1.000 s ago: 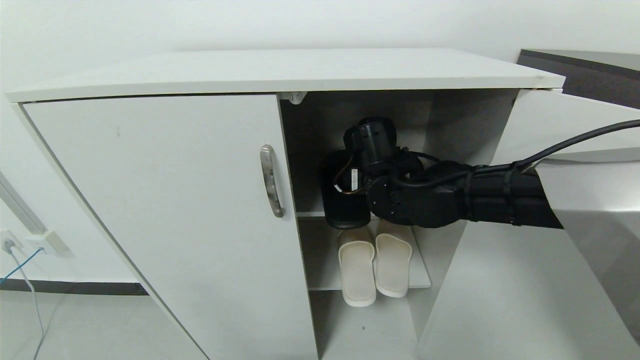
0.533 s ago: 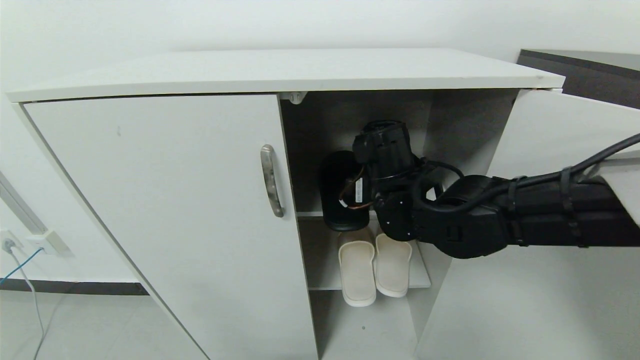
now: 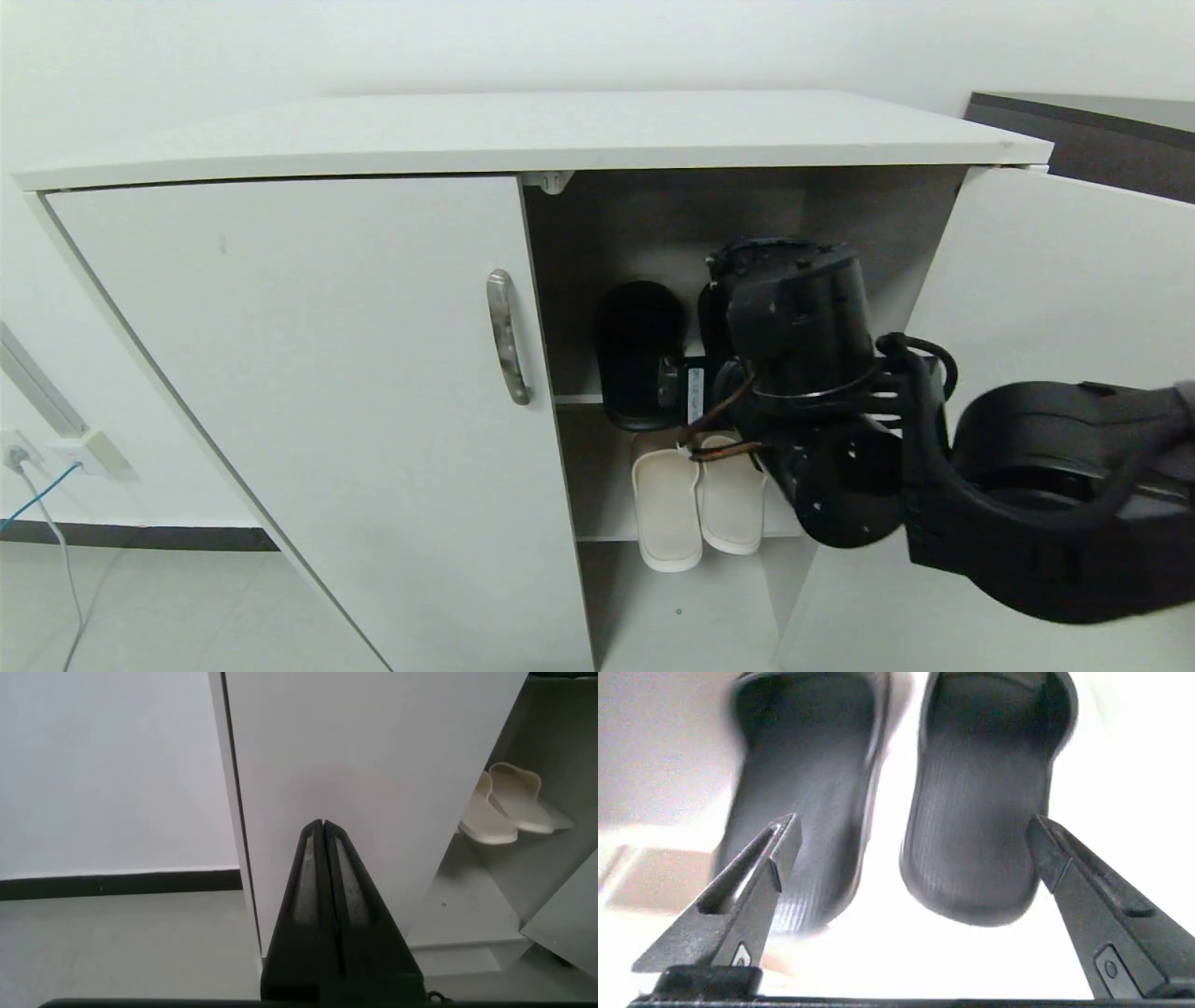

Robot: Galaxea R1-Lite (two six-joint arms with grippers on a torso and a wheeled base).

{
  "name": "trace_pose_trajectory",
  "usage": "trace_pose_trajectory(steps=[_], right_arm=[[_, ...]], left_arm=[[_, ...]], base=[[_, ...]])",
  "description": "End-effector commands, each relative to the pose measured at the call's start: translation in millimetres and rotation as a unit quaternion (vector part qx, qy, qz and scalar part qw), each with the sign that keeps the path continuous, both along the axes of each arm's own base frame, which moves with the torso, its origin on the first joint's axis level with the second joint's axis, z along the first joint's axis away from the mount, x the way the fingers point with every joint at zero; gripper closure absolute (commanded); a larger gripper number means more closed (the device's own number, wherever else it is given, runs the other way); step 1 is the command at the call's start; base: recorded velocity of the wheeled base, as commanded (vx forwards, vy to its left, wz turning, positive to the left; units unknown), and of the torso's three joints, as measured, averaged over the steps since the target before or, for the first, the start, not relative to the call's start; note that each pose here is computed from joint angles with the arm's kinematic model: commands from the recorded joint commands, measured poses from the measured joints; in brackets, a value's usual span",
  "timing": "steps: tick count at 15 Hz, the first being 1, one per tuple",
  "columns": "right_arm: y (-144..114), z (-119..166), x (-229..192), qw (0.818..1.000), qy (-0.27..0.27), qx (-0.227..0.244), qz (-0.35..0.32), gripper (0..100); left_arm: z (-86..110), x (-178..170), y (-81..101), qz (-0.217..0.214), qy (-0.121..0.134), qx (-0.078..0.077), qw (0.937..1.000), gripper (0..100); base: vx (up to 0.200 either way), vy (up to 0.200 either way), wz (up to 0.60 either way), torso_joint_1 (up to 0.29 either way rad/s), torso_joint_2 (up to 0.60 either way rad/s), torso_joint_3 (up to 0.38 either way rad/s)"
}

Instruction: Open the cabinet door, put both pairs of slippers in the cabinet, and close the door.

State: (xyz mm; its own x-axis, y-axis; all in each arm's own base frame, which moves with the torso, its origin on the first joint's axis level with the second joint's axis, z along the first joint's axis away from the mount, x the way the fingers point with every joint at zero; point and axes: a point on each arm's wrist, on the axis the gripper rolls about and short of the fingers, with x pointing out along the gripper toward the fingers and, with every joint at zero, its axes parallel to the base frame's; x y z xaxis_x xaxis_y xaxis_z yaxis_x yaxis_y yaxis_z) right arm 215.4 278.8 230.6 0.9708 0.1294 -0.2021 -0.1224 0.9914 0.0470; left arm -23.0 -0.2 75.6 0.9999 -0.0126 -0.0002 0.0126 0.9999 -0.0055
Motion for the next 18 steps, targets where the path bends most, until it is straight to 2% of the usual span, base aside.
trace_pose_trajectory(steps=[1, 6, 7, 13, 18], right_arm=[[-17.5, 15.5, -37.1, 0.999, -0.017, 0.017, 0.036, 0], [-11.9, 6.7, -34.9, 0.999, -0.014, 0.013, 0.039, 0], [-10.8, 6.2, -34.2, 0.999, -0.017, 0.018, 0.038, 100], [-9.3, -2.2, -32.8, 0.999, -0.011, 0.007, 0.040, 100], [-9.6, -4.0, -32.4, 0.999, -0.009, 0.004, 0.040, 100]], left_arm=[[0.0, 0.1, 0.0, 0.000, 0.001, 0.000, 1.0000, 100], [0.0, 0.1, 0.0, 0.000, 0.001, 0.000, 1.0000, 100], [0.0, 0.1, 0.0, 0.000, 0.001, 0.000, 1.0000, 100], [0.0, 0.1, 0.0, 0.000, 0.001, 0.000, 1.0000, 100], [0.0, 0.1, 0.0, 0.000, 0.001, 0.000, 1.0000, 100]], base=[[0.000, 0.000, 0.00, 0.000, 0.00, 0.000], [0.000, 0.000, 0.00, 0.000, 0.00, 0.000], [0.000, 0.000, 0.00, 0.000, 0.00, 0.000], [0.000, 0.000, 0.00, 0.000, 0.00, 0.000], [-0.200, 0.000, 0.00, 0.001, 0.00, 0.000]])
